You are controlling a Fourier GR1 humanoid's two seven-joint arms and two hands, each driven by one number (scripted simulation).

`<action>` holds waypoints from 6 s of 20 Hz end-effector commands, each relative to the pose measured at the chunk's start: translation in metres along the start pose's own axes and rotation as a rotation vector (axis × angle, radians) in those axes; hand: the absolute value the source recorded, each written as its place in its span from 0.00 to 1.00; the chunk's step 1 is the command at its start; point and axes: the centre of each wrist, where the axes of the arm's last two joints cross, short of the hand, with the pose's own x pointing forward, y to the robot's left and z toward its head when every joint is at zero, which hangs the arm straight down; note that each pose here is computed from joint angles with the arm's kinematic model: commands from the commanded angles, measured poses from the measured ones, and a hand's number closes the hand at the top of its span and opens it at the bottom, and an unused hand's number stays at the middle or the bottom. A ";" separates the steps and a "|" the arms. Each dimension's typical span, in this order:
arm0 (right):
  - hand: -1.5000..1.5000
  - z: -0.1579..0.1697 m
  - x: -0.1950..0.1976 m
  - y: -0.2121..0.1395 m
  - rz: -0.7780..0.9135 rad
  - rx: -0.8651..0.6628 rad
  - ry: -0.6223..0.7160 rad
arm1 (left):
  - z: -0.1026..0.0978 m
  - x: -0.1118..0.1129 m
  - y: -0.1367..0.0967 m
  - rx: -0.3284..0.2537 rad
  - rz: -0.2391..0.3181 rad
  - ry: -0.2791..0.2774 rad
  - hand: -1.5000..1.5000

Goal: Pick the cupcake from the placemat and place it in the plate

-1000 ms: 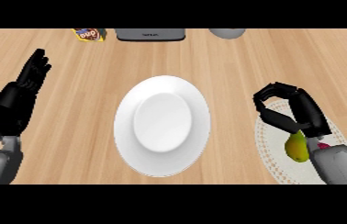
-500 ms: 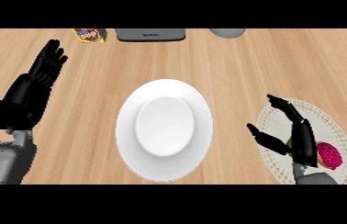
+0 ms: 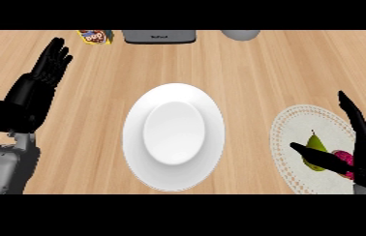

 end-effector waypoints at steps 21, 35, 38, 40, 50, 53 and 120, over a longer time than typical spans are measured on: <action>0.00 -0.025 0.060 -0.046 0.666 0.548 0.659 | 0.001 0.011 -0.010 -0.010 0.005 -0.010 0.50; 0.00 -0.019 -0.001 -0.012 0.758 0.576 0.804 | -0.013 0.000 -0.001 -0.020 0.025 -0.001 0.50; 0.00 -0.020 -0.003 -0.019 0.751 0.593 0.824 | 0.001 -0.006 -0.009 -0.009 0.004 0.010 0.50; 0.00 -0.005 -0.012 -0.029 0.736 0.620 0.814 | 0.000 -0.006 -0.014 -0.005 -0.006 -0.008 0.50; 0.00 -0.008 -0.072 -0.021 0.819 0.627 0.870 | 0.014 -0.021 -0.015 -0.008 0.006 -0.015 0.50; 1.00 -0.018 -0.065 -0.032 0.751 0.542 0.711 | 0.012 -0.006 -0.014 -0.022 0.027 -0.004 0.50; 0.00 0.062 0.197 0.157 0.303 0.106 0.330 | -0.017 0.011 -0.027 -0.081 0.023 -0.055 0.50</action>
